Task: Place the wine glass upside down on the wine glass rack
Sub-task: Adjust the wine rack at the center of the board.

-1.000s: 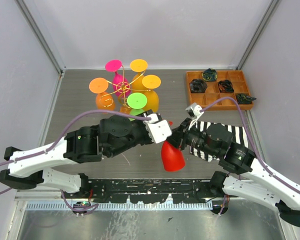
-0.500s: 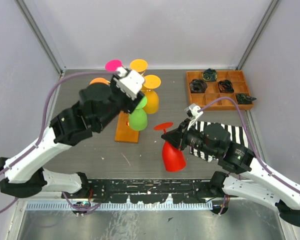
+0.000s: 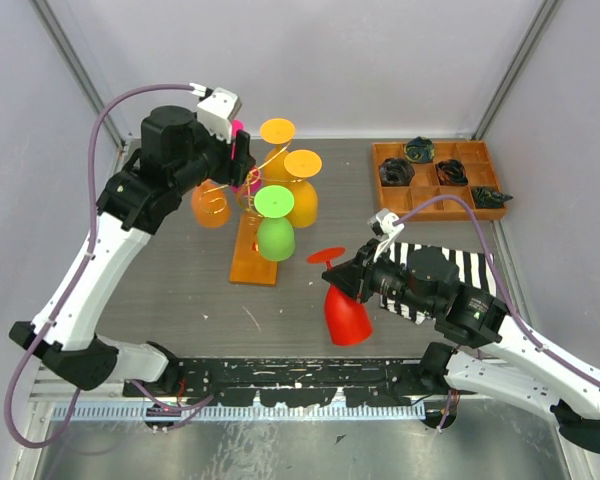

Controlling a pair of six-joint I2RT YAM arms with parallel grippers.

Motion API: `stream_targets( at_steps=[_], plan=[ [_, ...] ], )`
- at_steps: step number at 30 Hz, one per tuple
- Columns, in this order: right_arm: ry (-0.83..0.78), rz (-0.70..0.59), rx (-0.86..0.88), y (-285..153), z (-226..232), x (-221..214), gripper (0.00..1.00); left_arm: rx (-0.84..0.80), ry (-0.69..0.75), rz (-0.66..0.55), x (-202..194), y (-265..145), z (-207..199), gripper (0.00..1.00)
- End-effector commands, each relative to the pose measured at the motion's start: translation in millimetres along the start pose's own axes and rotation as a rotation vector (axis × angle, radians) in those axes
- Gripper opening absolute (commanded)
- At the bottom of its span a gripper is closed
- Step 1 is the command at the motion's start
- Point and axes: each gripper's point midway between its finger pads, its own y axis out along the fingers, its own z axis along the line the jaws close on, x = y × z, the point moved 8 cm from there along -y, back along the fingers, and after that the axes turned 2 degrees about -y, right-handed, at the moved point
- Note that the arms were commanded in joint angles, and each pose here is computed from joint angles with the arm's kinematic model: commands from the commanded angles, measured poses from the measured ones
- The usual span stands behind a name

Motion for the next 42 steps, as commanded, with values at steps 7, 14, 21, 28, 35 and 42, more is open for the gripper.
stream_targets(
  at_steps=[7, 14, 21, 28, 35, 42],
  plan=[
    [0.003, -0.039, 0.038, -1.8, 5.7, 6.4, 0.01, -0.206, -0.053, 0.061, -13.4, 26.8, 3.2, 0.54],
    [0.004, -0.036, 0.035, -1.5, 4.6, 4.4, 0.01, -0.196, -0.023, 0.087, -23.8, 33.1, 6.6, 0.56],
    [0.013, -0.044, 0.042, -0.9, 7.8, 9.6, 0.01, -0.196, 0.0, 0.127, -33.6, 38.8, 8.3, 0.52],
    [0.019, -0.035, 0.045, 4.1, 8.0, 8.1, 0.01, -0.168, 0.014, 0.151, -42.9, 40.2, 14.2, 0.48],
    [0.034, -0.04, 0.057, 7.5, 9.8, 8.5, 0.01, -0.161, 0.016, 0.143, -45.9, 38.3, 15.7, 0.33],
    [0.03, -0.054, 0.043, 7.0, 8.4, 10.1, 0.01, -0.164, -0.002, 0.112, -38.4, 35.8, 14.6, 0.19]
  ],
)
